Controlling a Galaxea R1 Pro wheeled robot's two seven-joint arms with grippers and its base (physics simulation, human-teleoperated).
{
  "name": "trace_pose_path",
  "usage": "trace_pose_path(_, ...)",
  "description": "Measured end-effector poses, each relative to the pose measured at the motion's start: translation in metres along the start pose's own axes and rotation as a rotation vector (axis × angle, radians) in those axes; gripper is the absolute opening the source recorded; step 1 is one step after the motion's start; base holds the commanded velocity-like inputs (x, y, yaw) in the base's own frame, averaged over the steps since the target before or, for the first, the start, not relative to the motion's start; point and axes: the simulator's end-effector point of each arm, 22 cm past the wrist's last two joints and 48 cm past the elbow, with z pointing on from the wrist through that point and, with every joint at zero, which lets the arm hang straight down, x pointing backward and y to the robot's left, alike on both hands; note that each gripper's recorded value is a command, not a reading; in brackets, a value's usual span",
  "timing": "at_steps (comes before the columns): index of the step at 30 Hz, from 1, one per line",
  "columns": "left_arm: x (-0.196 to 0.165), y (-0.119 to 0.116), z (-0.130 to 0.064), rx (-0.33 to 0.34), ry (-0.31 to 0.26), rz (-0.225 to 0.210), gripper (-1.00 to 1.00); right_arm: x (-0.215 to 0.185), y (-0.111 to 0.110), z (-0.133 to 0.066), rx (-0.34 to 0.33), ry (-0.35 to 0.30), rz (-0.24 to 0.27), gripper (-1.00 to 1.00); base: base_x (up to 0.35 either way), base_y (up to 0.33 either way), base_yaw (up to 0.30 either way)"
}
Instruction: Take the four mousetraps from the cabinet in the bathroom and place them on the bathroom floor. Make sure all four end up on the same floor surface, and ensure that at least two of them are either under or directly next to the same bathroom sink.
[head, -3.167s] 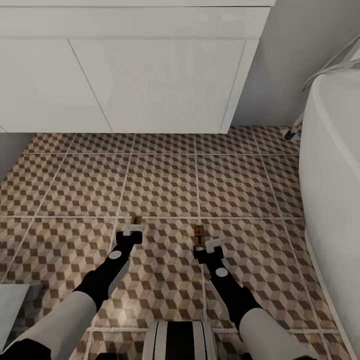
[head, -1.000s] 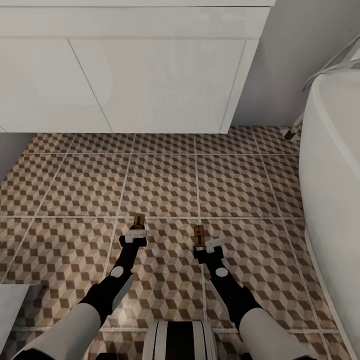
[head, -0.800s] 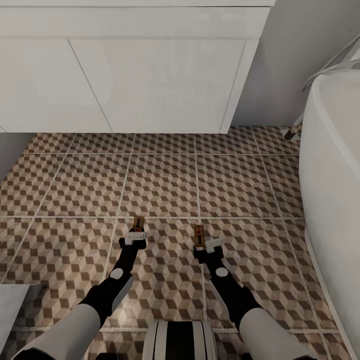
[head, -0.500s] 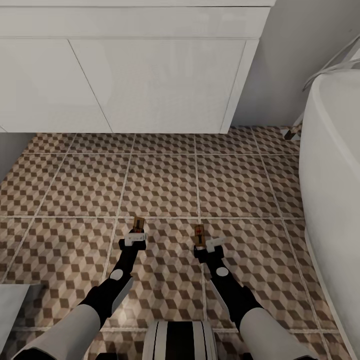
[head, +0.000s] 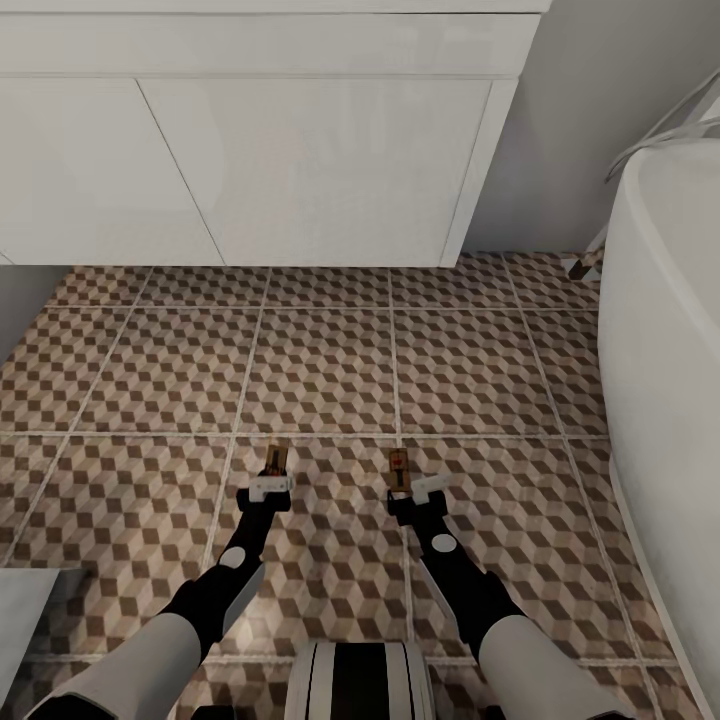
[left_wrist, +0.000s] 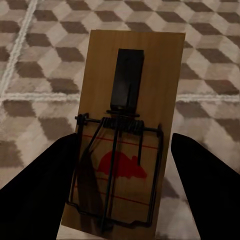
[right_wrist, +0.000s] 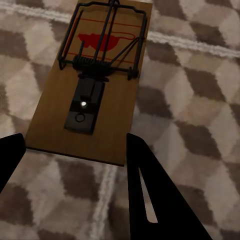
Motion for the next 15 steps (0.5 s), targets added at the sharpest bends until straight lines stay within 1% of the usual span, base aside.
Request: trace_pose_path(15, 0.0015, -0.0018, -0.0004, 0.001, 0.004, -0.002, -1.0, -0.002, 0.0001, 0.0, 0.001, -0.004, 0.001, -1.0, 0.0, 0.0, 0.0)
